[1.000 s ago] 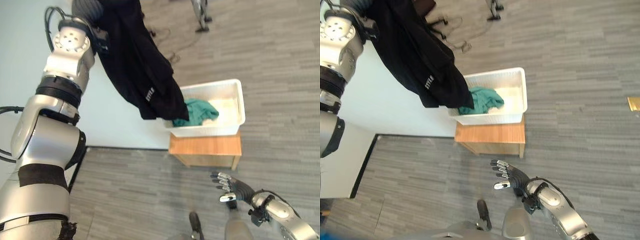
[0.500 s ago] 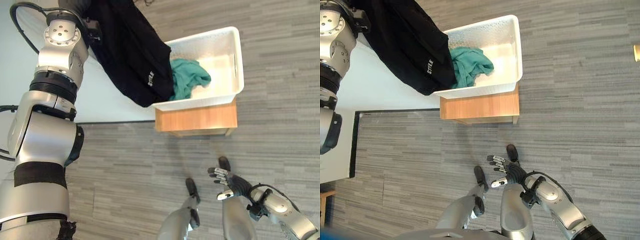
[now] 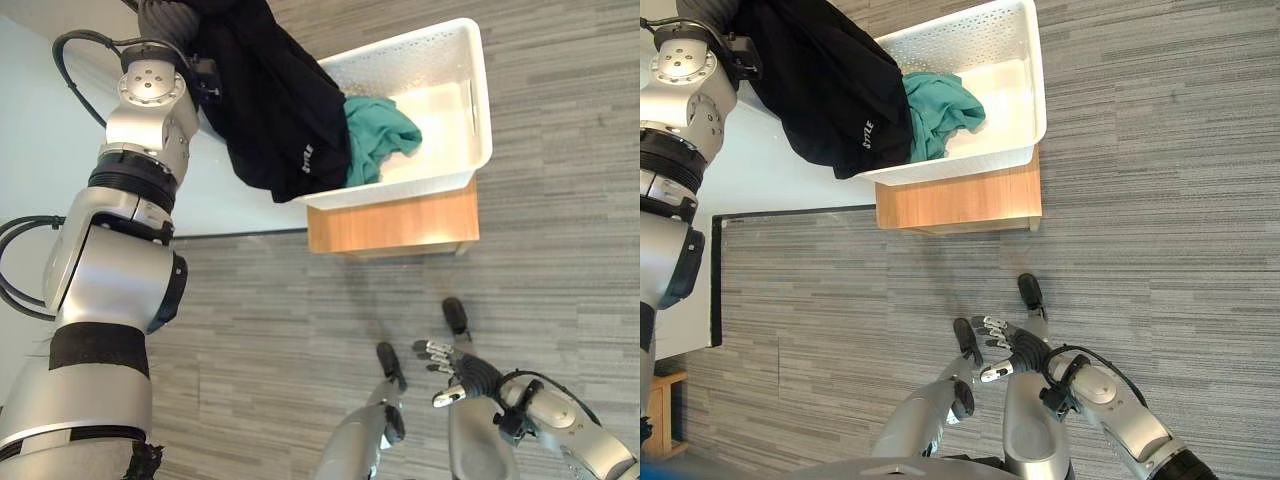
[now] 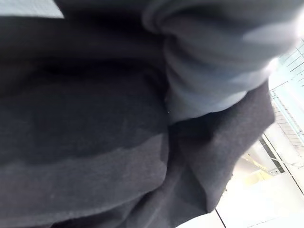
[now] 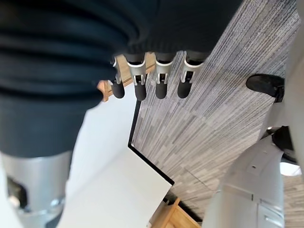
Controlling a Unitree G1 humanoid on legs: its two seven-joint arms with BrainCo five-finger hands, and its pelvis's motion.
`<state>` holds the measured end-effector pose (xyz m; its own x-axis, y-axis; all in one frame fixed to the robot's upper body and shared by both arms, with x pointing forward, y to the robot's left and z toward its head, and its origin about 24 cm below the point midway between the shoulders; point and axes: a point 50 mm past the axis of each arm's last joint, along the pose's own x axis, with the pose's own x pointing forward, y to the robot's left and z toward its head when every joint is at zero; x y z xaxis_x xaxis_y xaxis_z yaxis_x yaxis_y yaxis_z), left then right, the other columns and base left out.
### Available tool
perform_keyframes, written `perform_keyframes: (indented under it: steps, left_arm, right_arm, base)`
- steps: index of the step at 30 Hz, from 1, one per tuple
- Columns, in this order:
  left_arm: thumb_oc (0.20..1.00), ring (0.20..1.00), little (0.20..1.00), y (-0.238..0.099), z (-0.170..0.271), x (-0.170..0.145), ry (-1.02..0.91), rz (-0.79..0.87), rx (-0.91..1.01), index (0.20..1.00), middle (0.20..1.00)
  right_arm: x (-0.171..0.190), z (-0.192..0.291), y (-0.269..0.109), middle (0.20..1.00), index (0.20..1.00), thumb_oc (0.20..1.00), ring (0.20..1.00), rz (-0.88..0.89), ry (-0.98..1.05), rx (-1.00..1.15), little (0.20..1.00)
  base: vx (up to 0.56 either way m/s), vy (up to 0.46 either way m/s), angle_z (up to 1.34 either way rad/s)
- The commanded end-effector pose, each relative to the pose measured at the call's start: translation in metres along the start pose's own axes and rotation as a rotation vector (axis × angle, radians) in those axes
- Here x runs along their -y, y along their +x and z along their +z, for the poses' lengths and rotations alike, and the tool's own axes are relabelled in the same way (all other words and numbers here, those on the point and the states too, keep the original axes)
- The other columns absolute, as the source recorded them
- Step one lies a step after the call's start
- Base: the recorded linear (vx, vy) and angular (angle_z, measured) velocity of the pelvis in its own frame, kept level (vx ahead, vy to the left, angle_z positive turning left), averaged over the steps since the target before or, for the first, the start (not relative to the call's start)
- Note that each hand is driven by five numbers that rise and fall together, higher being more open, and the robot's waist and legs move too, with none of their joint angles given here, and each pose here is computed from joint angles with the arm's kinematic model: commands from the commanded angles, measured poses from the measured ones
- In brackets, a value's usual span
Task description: Pick up bed clothes into laundry basket.
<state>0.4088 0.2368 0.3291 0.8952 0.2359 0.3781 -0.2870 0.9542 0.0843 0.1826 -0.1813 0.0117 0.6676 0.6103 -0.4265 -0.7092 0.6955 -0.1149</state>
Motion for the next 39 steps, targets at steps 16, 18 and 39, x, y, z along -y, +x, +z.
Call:
perform_keyframes:
  steps: [16,18,39]
  left_arm:
    - [0.200,0.200,0.200,-0.003,-0.026,-0.006,0.077,0.074,-0.072,0.200,0.200]
    - [0.200,0.200,0.200,-0.003,-0.025,-0.005,0.076,0.073,-0.065,0.200,0.200]
    - [0.200,0.200,0.200,-0.015,-0.037,0.065,0.446,-0.146,0.006,0.200,0.200]
  right_arm:
    - [-0.028,-0.010,-0.036,1.000,1.000,1.000,1.000,0.154,0.001,-0.053,1.000]
    - [-0.028,-0.010,-0.037,1.000,1.000,1.000,1.000,0.157,0.004,-0.049,1.000]
    - [-0.032,-0.008,-0.036,1.000,1.000,1.000,1.000,0.199,0.049,-0.035,1.000]
  base:
    - [-0.01,-0.005,-0.02]
    - [0.00,0.000,0.00]
    - [-0.01,-0.004,0.02]
